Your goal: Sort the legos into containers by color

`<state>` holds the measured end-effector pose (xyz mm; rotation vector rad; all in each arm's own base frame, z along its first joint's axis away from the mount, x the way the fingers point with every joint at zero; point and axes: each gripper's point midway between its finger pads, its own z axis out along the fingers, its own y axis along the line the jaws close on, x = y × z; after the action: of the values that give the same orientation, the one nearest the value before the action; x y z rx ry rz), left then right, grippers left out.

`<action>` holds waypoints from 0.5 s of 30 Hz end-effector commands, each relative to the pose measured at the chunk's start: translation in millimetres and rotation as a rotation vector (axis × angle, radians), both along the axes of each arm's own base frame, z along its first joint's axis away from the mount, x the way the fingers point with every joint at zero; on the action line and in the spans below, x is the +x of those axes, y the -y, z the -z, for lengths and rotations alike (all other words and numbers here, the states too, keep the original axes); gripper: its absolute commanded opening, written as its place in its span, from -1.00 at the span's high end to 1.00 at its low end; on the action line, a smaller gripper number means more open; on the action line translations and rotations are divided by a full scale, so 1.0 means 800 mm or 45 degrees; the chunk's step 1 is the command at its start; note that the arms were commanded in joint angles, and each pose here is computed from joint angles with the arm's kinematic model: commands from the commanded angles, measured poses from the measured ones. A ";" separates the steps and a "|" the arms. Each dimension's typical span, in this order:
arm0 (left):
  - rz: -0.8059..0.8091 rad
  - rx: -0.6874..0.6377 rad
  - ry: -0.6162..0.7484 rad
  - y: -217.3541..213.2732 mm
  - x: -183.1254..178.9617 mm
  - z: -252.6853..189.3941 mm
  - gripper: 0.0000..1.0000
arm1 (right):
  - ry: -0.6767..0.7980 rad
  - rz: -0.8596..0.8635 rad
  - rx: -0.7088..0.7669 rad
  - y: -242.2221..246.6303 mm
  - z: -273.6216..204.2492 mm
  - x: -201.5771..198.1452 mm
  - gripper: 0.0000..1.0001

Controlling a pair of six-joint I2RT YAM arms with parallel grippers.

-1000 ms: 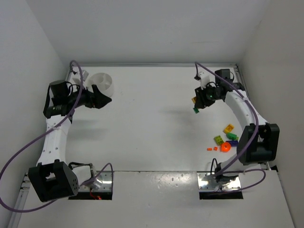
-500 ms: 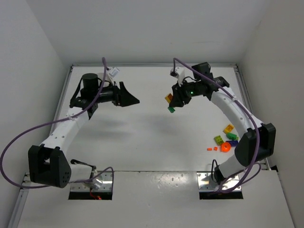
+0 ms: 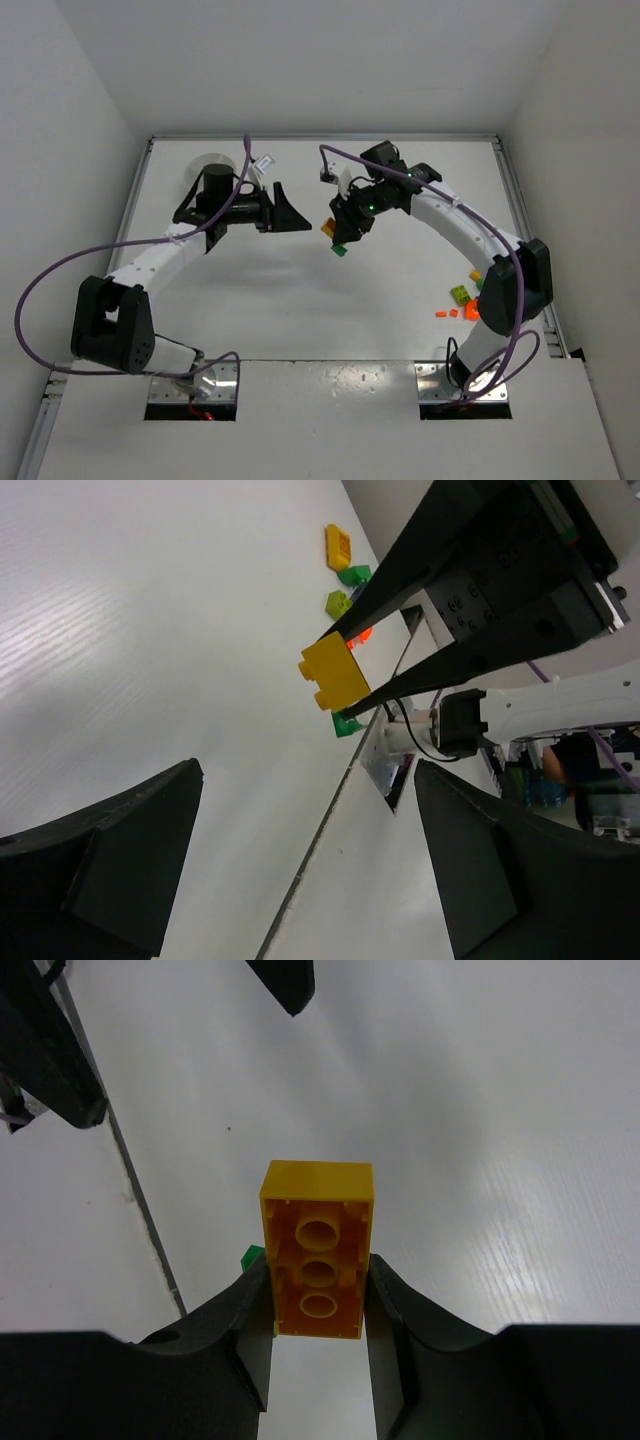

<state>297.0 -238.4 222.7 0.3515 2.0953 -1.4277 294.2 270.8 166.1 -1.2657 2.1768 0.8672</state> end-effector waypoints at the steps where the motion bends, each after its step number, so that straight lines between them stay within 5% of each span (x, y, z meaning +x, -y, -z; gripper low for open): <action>1: 0.041 -0.042 -0.030 0.016 -0.002 0.007 -0.85 | 0.108 -0.055 0.036 -0.016 -0.025 0.002 0.83; 9: 0.124 -0.021 -0.154 0.043 -0.003 0.045 -0.80 | 0.083 -0.116 -0.038 -0.020 0.000 -0.025 0.83; 15: 0.165 -0.056 -0.196 0.053 -0.001 0.054 -0.57 | 0.071 -0.103 -0.073 -0.012 0.018 -0.030 0.83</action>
<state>286.9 -274.0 163.0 0.3293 2.2817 -1.6031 274.7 273.1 137.9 -1.3676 2.2176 0.7839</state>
